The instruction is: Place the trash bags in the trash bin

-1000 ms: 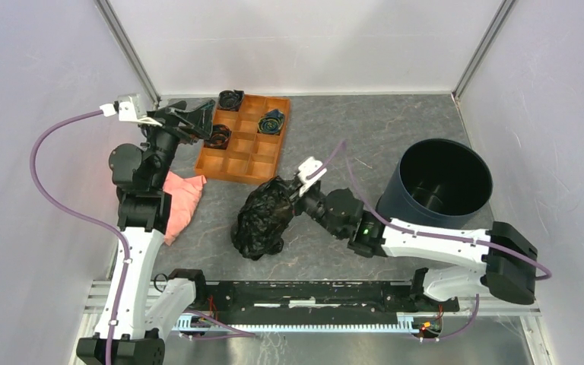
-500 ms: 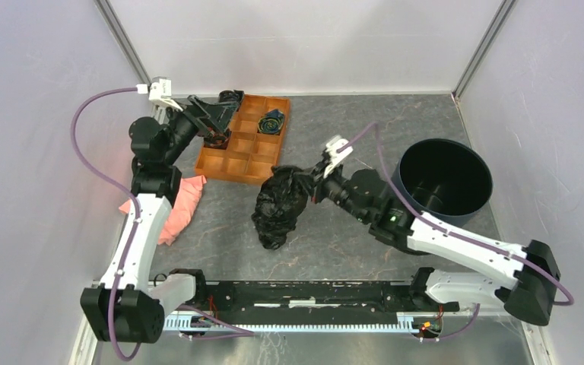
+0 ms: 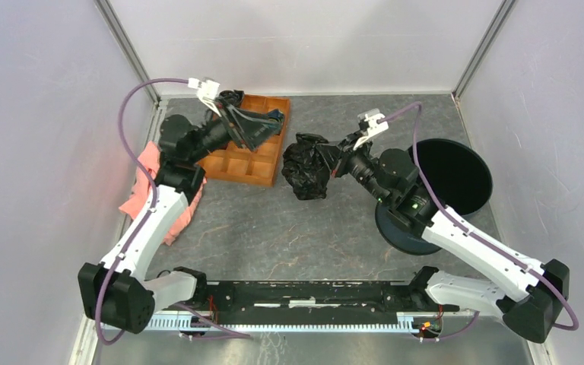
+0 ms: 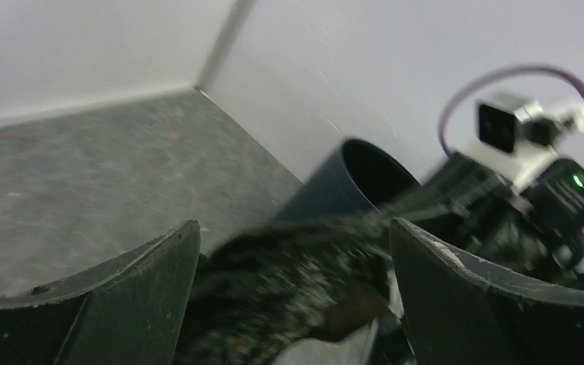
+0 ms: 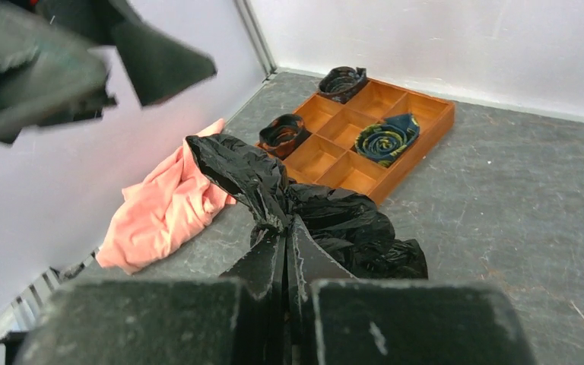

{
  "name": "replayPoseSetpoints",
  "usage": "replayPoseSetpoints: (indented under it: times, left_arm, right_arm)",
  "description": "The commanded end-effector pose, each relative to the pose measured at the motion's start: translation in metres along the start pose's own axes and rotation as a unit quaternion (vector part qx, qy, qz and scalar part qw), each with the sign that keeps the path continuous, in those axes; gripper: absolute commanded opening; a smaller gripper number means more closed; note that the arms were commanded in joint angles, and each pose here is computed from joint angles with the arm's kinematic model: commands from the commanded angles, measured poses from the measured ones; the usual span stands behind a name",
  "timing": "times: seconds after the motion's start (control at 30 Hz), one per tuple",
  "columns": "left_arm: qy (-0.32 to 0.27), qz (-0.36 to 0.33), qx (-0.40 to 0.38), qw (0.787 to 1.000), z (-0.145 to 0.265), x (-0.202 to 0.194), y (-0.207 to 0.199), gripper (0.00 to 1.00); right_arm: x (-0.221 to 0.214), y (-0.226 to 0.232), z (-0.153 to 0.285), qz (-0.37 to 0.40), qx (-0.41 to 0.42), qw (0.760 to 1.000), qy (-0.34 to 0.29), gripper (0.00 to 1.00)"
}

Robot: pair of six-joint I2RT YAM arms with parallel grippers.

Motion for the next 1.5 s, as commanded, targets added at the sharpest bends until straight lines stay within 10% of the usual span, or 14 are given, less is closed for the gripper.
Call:
replayPoseSetpoints:
  times: [0.0, 0.5, 0.77, 1.07, 1.47]
  left_arm:
    - [0.040, -0.084, -0.082, 0.992, -0.010, -0.028, -0.062, 1.00]
    - [0.188, -0.200, -0.019, 0.961, -0.041, -0.167, -0.081, 0.95]
    - [0.145, -0.219, 0.132, 0.956, -0.042, -0.141, -0.047, 0.33]
    - [0.046, -0.247, 0.100, 0.963, -0.014, -0.098, -0.073, 0.22]
    - [0.013, -0.242, 0.134, 0.961, -0.007, -0.081, -0.071, 0.05]
  right_arm:
    - [0.041, -0.018, 0.007, -0.065, -0.039, 0.996, -0.044, 0.00]
    - [0.056, -0.015, 0.013, -0.185, -0.023, 0.976, -0.113, 0.01]
    - [0.033, -0.029, 0.021, -0.167, -0.065, 0.980, -0.091, 0.01]
    - [0.013, -0.058, 0.042, -0.107, -0.145, 0.982, -0.065, 0.06]
    - [-0.026, -0.047, 0.044, 0.088, -0.067, 0.993, 0.049, 0.63]
Point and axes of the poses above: each gripper's point midway between its finger pads, its own z axis back along the fingers, its own y axis along the line the jaws close on, x = y × z, the point moved 2 cm from there along z, back along the fingers, and after that the axes turned 13 degrees about z, right-handed, at the moved point
